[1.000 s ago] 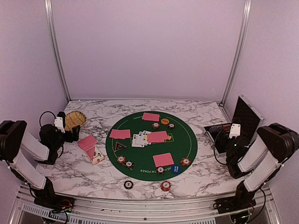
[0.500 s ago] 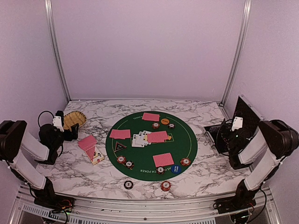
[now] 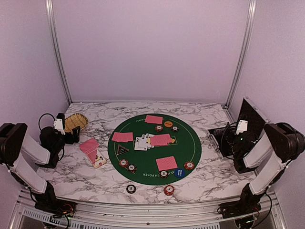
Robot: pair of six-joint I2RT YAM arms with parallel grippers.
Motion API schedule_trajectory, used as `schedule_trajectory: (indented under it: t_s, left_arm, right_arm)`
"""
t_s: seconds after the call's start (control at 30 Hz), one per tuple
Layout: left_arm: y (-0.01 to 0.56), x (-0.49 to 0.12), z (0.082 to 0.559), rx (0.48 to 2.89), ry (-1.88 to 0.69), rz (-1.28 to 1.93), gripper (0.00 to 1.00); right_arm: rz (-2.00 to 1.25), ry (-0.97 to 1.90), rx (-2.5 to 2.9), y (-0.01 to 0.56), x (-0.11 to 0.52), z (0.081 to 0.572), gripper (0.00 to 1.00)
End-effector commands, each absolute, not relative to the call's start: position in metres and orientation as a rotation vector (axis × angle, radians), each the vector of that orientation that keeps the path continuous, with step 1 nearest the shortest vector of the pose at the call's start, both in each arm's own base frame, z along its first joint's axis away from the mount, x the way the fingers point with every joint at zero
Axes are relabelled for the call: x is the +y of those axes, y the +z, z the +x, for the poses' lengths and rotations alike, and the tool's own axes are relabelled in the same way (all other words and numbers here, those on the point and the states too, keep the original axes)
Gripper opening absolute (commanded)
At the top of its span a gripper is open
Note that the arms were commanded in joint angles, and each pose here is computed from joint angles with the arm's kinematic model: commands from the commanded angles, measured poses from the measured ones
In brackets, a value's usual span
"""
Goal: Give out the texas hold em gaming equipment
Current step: Place the face-down deck piles at the center of the board.
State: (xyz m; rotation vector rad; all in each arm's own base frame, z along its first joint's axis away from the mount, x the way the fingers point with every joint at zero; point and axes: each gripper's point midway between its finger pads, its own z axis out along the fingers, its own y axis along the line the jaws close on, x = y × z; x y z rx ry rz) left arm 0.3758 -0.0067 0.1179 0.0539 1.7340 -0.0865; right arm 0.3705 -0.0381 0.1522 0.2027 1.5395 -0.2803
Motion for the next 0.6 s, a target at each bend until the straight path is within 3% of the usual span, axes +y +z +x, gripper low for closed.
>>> schedule_trajectory:
  t_s: [0.0, 0.57]
  left_arm:
    - [0.1293, -0.0037, 0.3792, 1.690, -0.078, 0.045, 0.99]
    - [0.1299, -0.0037, 0.3792, 1.688, -0.077, 0.046, 0.99]
  right_arm:
    - [0.207, -0.272, 1.536, 0.1544, -0.0384, 0.3705, 0.99]
    - [0.197, -0.276, 1.541, 0.1535, -0.0360, 0.3718, 0.99]
